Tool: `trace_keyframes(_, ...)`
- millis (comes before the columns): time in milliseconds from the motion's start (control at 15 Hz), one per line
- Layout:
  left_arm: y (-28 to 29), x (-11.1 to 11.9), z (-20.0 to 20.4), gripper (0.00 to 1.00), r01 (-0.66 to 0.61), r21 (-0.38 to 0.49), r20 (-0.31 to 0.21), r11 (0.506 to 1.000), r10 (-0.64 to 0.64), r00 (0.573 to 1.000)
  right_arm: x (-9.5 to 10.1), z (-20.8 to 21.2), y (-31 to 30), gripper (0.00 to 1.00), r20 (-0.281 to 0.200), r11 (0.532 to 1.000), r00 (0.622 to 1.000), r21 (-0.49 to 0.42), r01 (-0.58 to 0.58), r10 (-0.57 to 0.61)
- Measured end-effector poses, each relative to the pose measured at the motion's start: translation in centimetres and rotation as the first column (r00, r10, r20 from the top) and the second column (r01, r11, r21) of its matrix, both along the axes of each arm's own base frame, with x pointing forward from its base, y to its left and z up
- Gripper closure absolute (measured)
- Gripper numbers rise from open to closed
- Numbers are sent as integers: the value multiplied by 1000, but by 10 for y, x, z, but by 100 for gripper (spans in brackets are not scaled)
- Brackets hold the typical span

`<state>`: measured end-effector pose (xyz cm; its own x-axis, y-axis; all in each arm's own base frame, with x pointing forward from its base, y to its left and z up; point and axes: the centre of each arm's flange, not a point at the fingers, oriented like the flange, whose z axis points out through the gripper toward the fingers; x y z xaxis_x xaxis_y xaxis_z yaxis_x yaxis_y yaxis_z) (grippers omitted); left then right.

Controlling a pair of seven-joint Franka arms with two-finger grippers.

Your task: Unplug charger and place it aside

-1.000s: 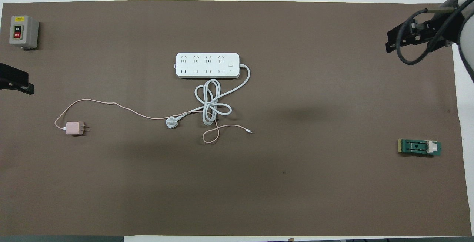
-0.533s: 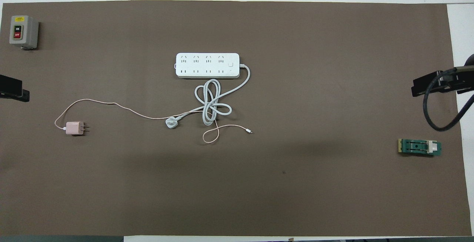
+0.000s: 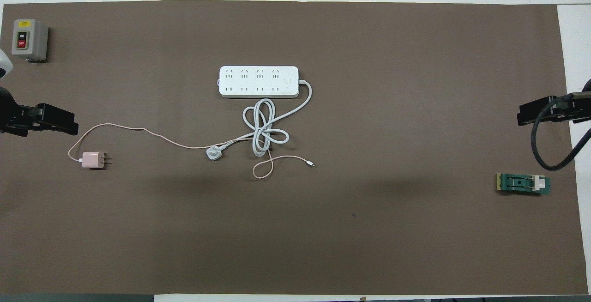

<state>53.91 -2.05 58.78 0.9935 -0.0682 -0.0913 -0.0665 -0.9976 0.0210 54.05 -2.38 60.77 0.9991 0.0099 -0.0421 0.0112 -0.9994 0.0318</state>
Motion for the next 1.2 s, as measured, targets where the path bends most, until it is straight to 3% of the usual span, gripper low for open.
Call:
trace_keyframes(400, -9, 6, 17, 0, -7, -2, 99, 1000, 7, 995, 0, 0, 3, 0, 0, 1000, 1000, 0, -5, 5)
trace_keyframes(1200, -11, 6, 18, 0, -8, -2, 100, 1000, 9, 995, 0, 0, 3, 0, 0, 1000, 1000, 0, -4, 4)
